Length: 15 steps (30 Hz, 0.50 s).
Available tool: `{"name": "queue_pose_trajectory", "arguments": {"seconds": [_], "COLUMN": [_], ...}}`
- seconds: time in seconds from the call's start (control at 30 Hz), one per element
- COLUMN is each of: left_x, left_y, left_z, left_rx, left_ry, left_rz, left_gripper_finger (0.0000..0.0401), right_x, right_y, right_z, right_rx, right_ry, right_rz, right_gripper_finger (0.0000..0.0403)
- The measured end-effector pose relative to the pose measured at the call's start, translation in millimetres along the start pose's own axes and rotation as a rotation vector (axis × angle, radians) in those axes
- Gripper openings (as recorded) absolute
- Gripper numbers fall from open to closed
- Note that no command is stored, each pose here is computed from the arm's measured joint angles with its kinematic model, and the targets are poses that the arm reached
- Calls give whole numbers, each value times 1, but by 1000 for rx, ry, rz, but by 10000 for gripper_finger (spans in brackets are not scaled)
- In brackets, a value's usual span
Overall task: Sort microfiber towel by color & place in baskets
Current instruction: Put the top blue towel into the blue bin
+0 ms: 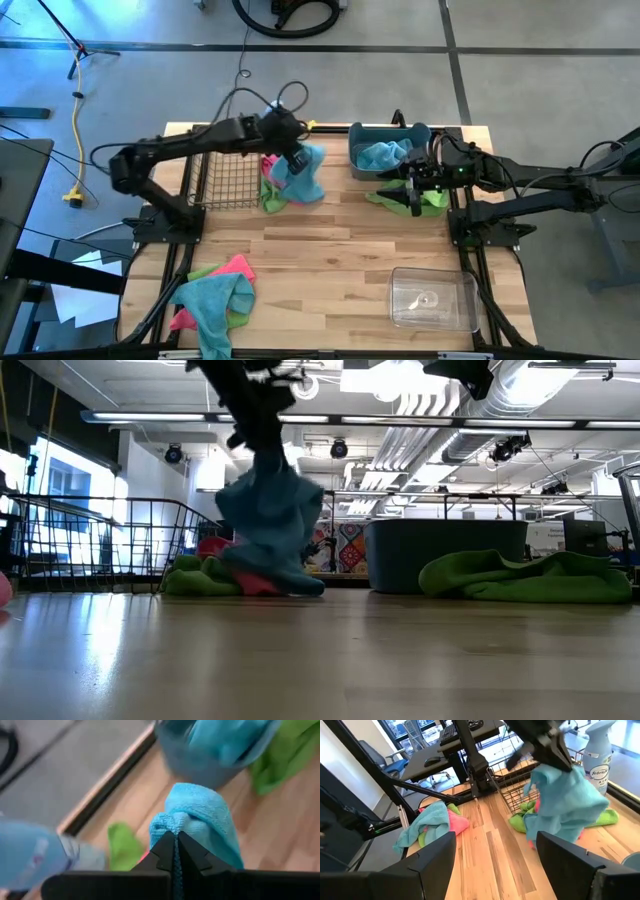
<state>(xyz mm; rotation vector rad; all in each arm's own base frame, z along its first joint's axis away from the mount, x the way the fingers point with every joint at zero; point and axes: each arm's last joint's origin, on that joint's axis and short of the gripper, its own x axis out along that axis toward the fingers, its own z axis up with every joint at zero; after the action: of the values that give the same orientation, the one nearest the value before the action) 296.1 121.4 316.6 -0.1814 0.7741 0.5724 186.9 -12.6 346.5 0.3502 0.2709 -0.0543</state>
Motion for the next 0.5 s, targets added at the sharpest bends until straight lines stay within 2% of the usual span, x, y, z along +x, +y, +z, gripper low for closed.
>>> {"name": "queue_pose_trajectory", "arguments": {"seconds": [0.13,0.3,0.5], "left_x": [-31,-62,-86], "left_y": [-8,-17,-18], "left_z": [14,27,49], "left_rx": [35,63,82], "left_ry": [-190,-406,-528], "left_rz": [-49,-92,-95], "left_gripper_finger": [0,0,0], "right_x": [0,-1,-2], "right_y": [1,3,4], "right_z": [4,12,18], "right_rx": [-4,-70,-146], "right_ry": [-44,-129,-207], "right_rz": [10,1,-17], "right_gripper_finger": [272,272,272]}}
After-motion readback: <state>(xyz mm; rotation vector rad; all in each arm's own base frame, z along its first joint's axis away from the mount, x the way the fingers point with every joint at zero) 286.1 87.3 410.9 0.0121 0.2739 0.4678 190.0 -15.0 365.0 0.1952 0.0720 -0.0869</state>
